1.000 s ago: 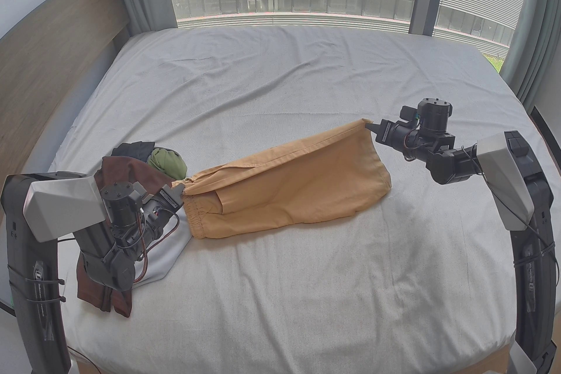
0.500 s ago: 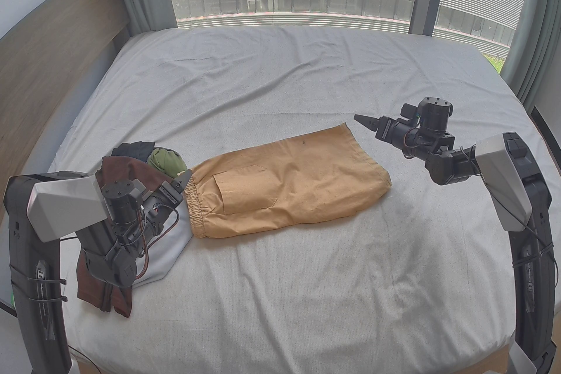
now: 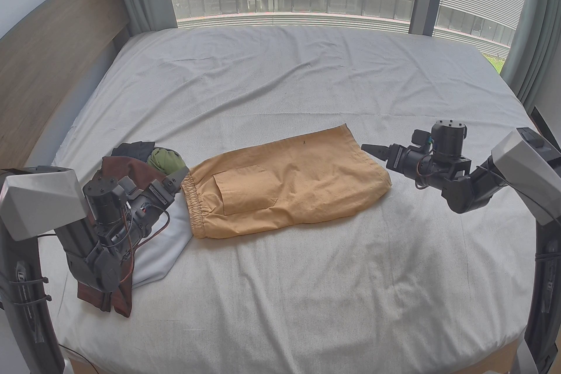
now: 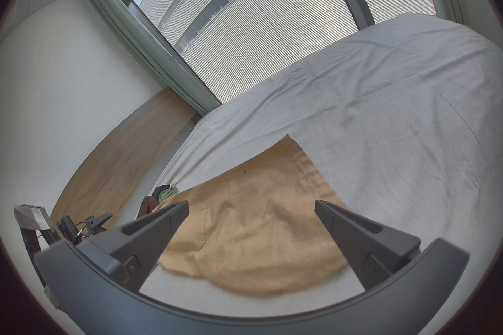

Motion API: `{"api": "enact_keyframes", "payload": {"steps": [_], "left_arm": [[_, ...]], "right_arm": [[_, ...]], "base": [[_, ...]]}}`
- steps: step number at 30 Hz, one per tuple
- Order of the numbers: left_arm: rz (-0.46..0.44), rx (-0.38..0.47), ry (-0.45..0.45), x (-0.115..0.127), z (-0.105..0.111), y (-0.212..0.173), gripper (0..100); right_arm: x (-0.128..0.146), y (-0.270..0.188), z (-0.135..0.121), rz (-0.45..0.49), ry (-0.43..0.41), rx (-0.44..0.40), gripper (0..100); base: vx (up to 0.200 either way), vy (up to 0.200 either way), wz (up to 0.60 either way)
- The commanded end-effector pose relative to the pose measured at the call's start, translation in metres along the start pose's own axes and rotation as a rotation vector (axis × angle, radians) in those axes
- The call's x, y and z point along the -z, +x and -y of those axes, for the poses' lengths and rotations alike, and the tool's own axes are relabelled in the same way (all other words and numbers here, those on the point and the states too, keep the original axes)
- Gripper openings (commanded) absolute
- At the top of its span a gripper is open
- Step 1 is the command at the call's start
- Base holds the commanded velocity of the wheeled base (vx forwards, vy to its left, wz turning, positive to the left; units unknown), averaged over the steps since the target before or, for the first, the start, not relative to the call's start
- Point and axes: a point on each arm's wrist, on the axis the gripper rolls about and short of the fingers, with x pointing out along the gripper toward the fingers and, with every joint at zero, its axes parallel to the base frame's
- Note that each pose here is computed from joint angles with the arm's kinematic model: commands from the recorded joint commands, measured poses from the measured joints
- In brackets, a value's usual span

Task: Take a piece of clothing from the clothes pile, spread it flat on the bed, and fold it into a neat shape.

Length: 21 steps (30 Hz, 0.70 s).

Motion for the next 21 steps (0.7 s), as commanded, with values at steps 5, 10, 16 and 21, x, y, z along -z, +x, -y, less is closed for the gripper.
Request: {"api": "enact_keyframes", "payload": {"steps": [5, 10, 16, 21], "left_arm": [[-0.054, 0.102, 0.068, -0.016, 0.032, -0.047, 100], [-0.077, 0.093, 0.109, -0.01, 0.029, -0.048, 100], [-0.085, 0.09, 0.133, -0.008, 0.028, -0.048, 100], [-0.109, 0.072, 0.147, -0.001, 0.022, -0.046, 100]], "right_arm": [[0.02, -0.053, -0.026, -0.023, 0.042, -0.015, 100], [0.044, -0.05, -0.017, -0.045, 0.051, -0.013, 100], [0.078, -0.037, 0.005, -0.086, 0.072, 0.011, 100], [0.094, -0.028, 0.018, -0.102, 0.08, 0.019, 100]], "base": [[0.0, 0.0, 0.0], [0.0, 0.0, 0.0], [0.0, 0.0, 0.0], [0.0, 0.0, 0.0]]}}
